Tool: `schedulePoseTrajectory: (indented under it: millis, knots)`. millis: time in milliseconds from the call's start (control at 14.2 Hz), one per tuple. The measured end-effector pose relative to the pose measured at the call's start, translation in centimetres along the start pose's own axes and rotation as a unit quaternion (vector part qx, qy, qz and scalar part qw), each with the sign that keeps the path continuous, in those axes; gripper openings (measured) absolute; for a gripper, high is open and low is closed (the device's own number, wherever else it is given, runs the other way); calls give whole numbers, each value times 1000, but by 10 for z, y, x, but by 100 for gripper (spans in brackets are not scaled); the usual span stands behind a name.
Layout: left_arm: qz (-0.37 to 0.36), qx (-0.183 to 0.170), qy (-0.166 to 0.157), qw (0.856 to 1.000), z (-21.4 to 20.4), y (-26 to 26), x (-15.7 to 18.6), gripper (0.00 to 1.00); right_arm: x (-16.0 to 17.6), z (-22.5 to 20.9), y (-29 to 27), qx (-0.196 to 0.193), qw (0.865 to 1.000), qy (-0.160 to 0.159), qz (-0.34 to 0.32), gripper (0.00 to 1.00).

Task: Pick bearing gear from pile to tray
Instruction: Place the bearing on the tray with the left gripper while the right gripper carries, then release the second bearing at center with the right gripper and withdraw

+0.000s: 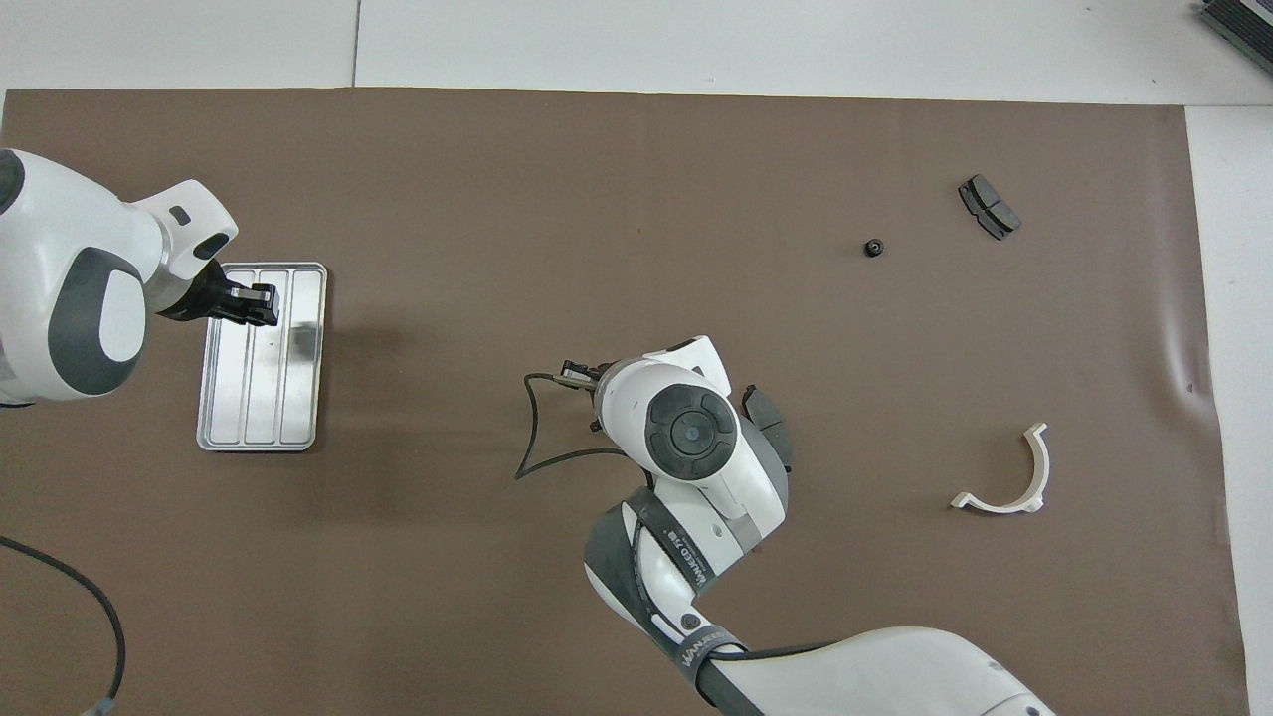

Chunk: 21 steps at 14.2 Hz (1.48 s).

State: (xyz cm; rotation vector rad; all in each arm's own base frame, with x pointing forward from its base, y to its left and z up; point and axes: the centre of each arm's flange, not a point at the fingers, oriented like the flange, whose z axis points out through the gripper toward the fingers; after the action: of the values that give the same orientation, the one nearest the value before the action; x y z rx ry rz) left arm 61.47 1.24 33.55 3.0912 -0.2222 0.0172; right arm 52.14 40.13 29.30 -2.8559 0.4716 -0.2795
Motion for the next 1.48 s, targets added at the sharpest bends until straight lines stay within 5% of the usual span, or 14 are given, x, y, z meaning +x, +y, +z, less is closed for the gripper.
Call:
schedulePoseTrajectory:
  millis: [282,423,635,705,1129,1481]
  knots:
    - [5,2,15,1000,16,6,-6,37,16,-5,4,0,1000,12,6,86]
    - [7,2,20,1000,13,8,-4,50,43,-25,14,-12,999,31,10,100]
    - [15,3,29,999,4,19,2,88,104,-82,57,-47,998,49,1,100]
    - [14,2,33,999,0,26,5,93,123,-96,76,-57,997,49,-13,100]
    - [-55,-11,41,998,-17,155,19,87,220,-118,207,-107,985,25,-129,100]
    - [-80,-19,28,996,-11,288,-7,78,258,-82,228,-124,975,4,-183,100]
